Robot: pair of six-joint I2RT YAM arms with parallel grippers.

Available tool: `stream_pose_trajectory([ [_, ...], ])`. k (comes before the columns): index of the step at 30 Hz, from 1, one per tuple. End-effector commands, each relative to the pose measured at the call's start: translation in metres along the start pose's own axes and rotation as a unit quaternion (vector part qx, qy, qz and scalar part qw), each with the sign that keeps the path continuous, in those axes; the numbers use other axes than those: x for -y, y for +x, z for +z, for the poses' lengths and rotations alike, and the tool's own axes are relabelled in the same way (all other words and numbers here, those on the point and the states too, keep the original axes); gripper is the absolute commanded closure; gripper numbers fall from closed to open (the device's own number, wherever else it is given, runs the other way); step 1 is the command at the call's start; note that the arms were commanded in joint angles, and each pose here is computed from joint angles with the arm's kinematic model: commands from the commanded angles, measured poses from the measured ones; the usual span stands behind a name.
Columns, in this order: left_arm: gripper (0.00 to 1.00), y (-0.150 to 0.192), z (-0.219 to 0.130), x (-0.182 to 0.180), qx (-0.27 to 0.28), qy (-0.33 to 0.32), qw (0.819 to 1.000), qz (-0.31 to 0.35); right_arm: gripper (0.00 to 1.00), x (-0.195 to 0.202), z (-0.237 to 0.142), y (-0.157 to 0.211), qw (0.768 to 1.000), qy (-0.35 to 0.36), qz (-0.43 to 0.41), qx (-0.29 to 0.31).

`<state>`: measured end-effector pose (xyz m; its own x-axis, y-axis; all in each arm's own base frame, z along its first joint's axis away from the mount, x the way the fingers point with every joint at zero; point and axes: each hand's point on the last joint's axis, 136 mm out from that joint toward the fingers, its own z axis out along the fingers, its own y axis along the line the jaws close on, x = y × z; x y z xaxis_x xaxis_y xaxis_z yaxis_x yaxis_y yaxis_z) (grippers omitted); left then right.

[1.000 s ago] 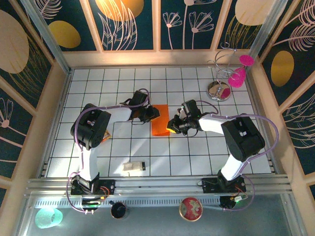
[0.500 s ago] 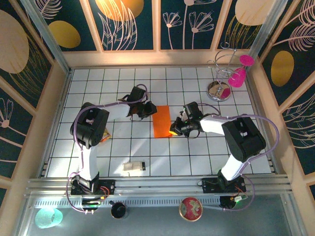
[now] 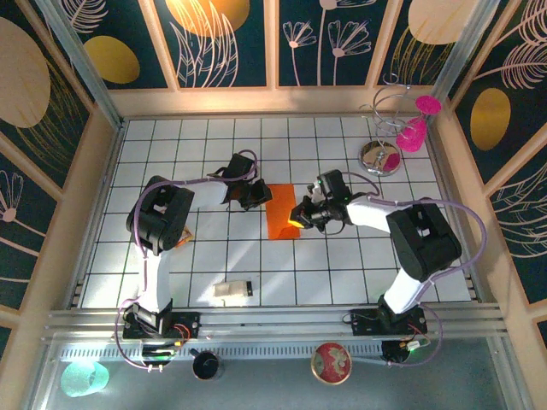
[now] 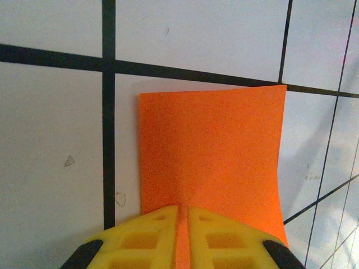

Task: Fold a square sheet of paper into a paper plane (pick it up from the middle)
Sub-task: Fold the triangle a second time at the center of the table.

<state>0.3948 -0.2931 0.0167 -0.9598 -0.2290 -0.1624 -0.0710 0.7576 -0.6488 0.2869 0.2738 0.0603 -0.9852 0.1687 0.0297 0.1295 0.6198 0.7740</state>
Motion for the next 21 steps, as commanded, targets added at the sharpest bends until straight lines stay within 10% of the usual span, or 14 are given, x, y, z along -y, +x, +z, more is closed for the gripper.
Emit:
stream_pose_trajectory([
  [1, 0.87, 0.012, 0.008, -0.016, -0.022, -0.018, 1.000, -0.011, 1.00, -0.015, 0.012, -0.002, 1.000, -0.021, -0.006, -0.014],
  [21, 0.85, 0.014, 0.008, -0.016, -0.021, -0.010, 1.000, -0.019, 1.00, -0.027, 0.047, -0.026, 0.999, -0.031, 0.005, 0.019],
])
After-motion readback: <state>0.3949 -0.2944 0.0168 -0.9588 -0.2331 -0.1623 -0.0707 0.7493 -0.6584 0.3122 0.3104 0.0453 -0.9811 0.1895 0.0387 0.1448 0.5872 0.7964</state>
